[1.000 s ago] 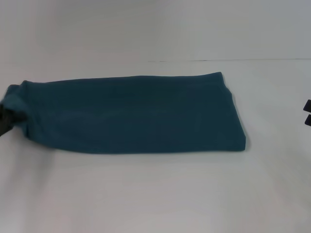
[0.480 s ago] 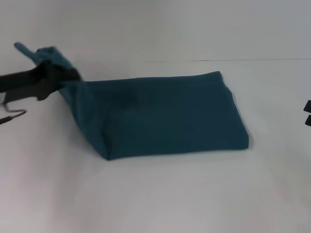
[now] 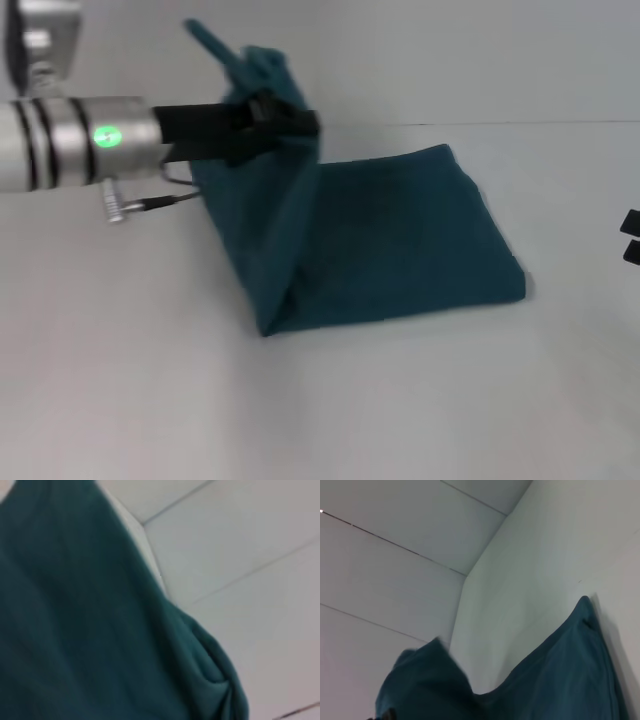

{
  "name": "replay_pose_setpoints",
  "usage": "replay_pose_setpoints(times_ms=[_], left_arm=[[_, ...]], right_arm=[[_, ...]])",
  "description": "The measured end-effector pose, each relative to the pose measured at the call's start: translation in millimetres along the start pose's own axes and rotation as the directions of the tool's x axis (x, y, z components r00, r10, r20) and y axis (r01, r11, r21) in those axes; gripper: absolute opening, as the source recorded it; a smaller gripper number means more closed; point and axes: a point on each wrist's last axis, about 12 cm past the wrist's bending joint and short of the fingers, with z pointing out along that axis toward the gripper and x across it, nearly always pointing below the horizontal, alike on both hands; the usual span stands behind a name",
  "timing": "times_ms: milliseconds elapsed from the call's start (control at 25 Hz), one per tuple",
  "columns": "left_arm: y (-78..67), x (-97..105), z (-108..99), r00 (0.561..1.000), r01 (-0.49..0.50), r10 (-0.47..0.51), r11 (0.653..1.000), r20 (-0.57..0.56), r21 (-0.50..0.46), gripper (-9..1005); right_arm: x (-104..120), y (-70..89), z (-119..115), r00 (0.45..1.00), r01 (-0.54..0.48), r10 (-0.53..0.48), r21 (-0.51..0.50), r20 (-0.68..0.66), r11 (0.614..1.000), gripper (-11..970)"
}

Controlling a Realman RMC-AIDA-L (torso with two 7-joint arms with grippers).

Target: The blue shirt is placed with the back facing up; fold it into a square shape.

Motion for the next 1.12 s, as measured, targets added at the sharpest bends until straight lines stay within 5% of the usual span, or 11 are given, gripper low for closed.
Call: replay_pose_setpoints(times_ms=[520, 920, 1120], left_arm=[[-39.7, 23, 107, 0.99, -0.116, 0.113, 0.993, -0.09, -0.025, 58], [-53.9, 44, 119, 0.948, -0.257, 0.265, 0.964, -0.176, 0.07, 129], [-53.5, 41, 106, 0.958, -0.228, 0.246, 0.966, -0.147, 0.124, 212]], right_arm=[[4, -0.9, 5, 1.0, -0.001, 0.002, 0.008, -0.028, 1.0, 700], [8, -4.0, 2, 1.0, -0.016, 0.017, 0.016, -0.025, 1.0, 700], [7, -3.2, 4, 0.999, -0.01, 0.011, 0.02, -0.038, 1.0, 700]])
